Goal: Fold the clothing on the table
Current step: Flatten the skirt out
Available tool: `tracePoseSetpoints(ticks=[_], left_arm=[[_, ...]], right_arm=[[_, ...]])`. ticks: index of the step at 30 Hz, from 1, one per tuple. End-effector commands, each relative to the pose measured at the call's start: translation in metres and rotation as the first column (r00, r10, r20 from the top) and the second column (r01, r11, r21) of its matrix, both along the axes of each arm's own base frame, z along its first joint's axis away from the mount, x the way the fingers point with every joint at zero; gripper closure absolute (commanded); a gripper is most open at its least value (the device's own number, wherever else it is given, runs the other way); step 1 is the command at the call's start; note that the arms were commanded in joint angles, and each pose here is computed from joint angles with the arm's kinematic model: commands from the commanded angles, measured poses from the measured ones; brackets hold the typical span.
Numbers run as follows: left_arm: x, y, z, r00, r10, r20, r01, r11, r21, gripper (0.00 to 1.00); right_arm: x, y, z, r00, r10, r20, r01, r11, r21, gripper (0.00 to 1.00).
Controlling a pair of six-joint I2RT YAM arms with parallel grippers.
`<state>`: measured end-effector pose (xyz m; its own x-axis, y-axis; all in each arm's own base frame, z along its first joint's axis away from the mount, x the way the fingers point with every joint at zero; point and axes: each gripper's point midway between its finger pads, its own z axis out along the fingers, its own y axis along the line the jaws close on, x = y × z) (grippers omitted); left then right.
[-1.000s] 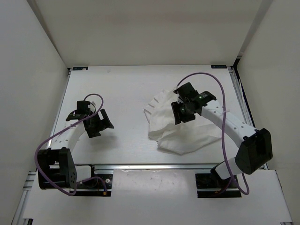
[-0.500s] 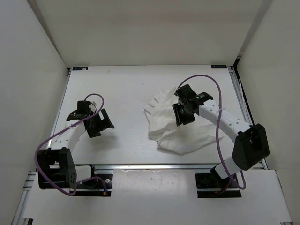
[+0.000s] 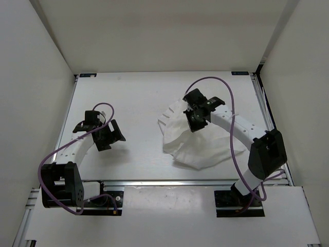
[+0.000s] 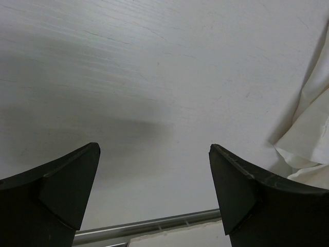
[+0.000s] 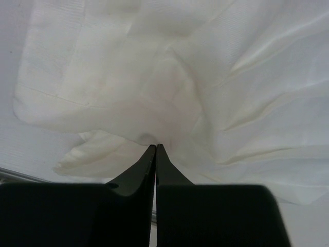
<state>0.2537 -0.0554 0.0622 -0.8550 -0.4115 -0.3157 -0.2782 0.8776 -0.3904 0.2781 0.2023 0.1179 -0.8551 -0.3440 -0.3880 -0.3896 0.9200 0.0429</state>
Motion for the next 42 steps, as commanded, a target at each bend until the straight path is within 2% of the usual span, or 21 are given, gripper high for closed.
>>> tracePoseSetpoints(ticks=[1,6,10,13,17,20,23,24,26,29,32,33,34,35,38,40,42], left_arm=[[0.001,-0.003,0.007,0.999,-0.009,0.033,0.01,1.0,-0.017,0.01],[0.003,-0.003,0.006,0.999,-0.005,0.036,0.006,1.0,-0.023,0.01],[0.007,-0.016,0.01,0.998,-0.035,0.053,0.039,0.997,-0.072,0.01],[0.015,-0.033,0.02,0.993,-0.06,0.098,0.077,0.98,-0.182,0.02],[0.021,-0.071,0.033,0.982,-0.113,0.152,0.157,0.933,-0.324,0.01],[0.027,-0.089,0.034,0.974,-0.153,0.166,0.199,0.926,-0.32,0.02],[0.029,-0.106,0.037,0.966,-0.185,0.18,0.237,0.912,-0.335,0.01],[0.027,-0.109,0.034,0.966,-0.192,0.171,0.24,0.91,-0.339,0.01],[0.028,-0.115,0.033,0.966,-0.192,0.173,0.243,0.903,-0.355,0.01],[0.03,-0.118,0.031,0.967,-0.189,0.171,0.241,0.901,-0.362,0.02],[0.033,-0.122,0.033,0.966,-0.191,0.177,0.245,0.894,-0.375,0.01],[0.031,-0.123,0.034,0.966,-0.191,0.176,0.246,0.891,-0.382,0.02],[0.034,-0.124,0.034,0.965,-0.188,0.185,0.246,0.892,-0.379,0.01],[0.034,-0.127,0.035,0.963,-0.194,0.185,0.253,0.887,-0.386,0.01],[0.035,-0.129,0.034,0.965,-0.19,0.182,0.248,0.888,-0.387,0.01],[0.032,-0.13,0.033,0.964,-0.199,0.175,0.253,0.885,-0.391,0.02],[0.033,-0.128,0.032,0.965,-0.192,0.18,0.249,0.889,-0.384,0.01]], right_arm=[[0.011,0.007,0.016,0.998,0.027,0.063,-0.026,0.999,-0.024,1.0],[0.017,0.021,0.06,0.98,0.07,0.185,-0.066,0.997,-0.032,1.0],[0.039,0.024,0.124,0.951,0.017,0.309,-0.029,0.999,0.034,1.0],[0.053,0.034,0.185,0.896,-0.02,0.444,-0.037,0.992,0.121,1.0],[0.055,0.054,0.271,0.793,-0.054,0.606,-0.135,0.955,0.262,1.0],[0.046,0.069,0.316,0.716,-0.054,0.696,-0.236,0.92,0.314,1.0],[0.027,0.076,0.359,0.6,-0.076,0.796,-0.34,0.877,0.34,0.99],[0.028,0.07,0.365,0.569,-0.123,0.813,-0.325,0.874,0.36,1.0],[0.045,0.056,0.348,0.599,-0.167,0.783,-0.239,0.896,0.374,1.0],[0.06,0.032,0.302,0.708,-0.183,0.682,-0.087,0.936,0.342,1.0],[0.056,0.009,0.198,0.873,-0.189,0.451,0.072,0.962,0.263,1.0],[0.056,0.001,0.176,0.893,-0.202,0.402,0.111,0.965,0.238,0.99],[0.046,-0.012,0.13,0.925,-0.209,0.317,0.168,0.974,0.153,1.0],[0.033,-0.027,0.09,0.943,-0.236,0.235,0.222,0.971,0.084,0.99],[0.005,-0.068,0.014,0.942,-0.328,0.072,0.335,0.933,-0.131,1.0],[-0.002,-0.074,-0.001,0.944,-0.327,0.037,0.328,0.924,-0.198,1.0],[-0.002,-0.052,0.009,0.97,-0.222,0.099,0.237,0.954,-0.184,1.0]])
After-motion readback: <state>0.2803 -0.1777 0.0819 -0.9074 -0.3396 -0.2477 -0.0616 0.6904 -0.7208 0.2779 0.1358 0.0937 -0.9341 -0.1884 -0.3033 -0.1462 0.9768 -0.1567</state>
